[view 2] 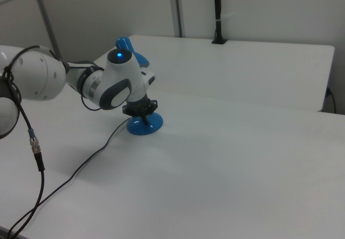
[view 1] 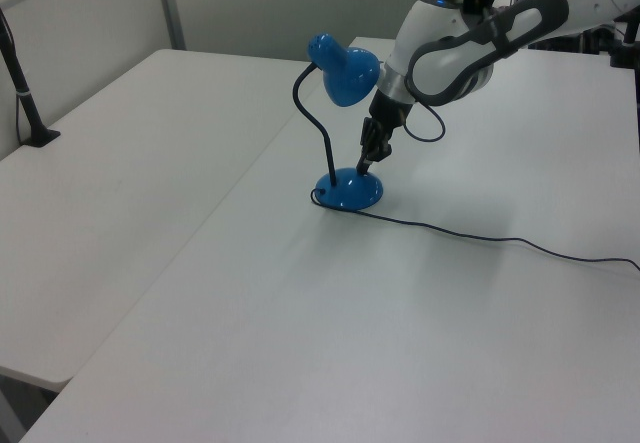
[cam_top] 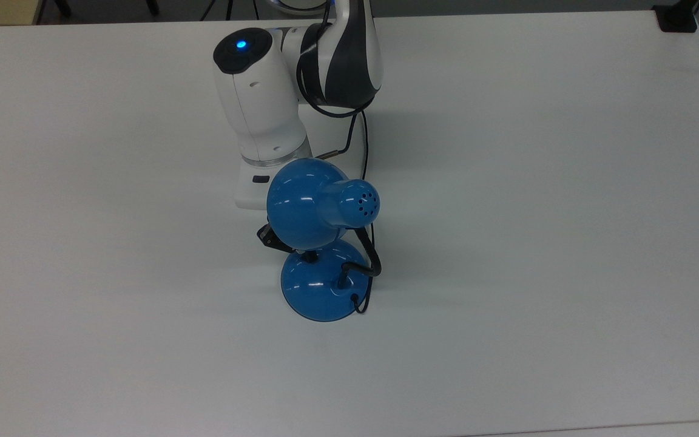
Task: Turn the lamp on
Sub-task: 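Press down on the lamp base switch with the closed gripper, then lift the gripper up off the lamp base switch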
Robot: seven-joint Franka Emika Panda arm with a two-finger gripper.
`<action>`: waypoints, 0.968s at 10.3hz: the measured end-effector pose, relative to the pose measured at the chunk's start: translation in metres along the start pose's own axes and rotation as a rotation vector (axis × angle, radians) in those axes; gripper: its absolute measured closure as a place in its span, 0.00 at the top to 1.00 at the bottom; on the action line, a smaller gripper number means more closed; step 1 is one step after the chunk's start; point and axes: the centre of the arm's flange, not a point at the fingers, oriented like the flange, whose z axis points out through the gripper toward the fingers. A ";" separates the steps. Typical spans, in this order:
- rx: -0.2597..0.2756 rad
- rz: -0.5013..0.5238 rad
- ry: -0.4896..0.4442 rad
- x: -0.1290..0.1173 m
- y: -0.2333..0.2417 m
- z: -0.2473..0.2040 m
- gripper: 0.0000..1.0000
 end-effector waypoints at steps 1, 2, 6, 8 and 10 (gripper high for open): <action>0.000 -0.003 0.000 0.000 0.000 0.000 0.01; 0.000 -0.008 0.000 0.000 0.000 0.001 0.01; 0.004 -0.065 0.002 0.003 -0.002 0.004 0.01; 0.010 -0.073 0.007 0.005 -0.005 0.004 0.01; 0.016 -0.030 0.015 0.004 -0.007 -0.004 0.01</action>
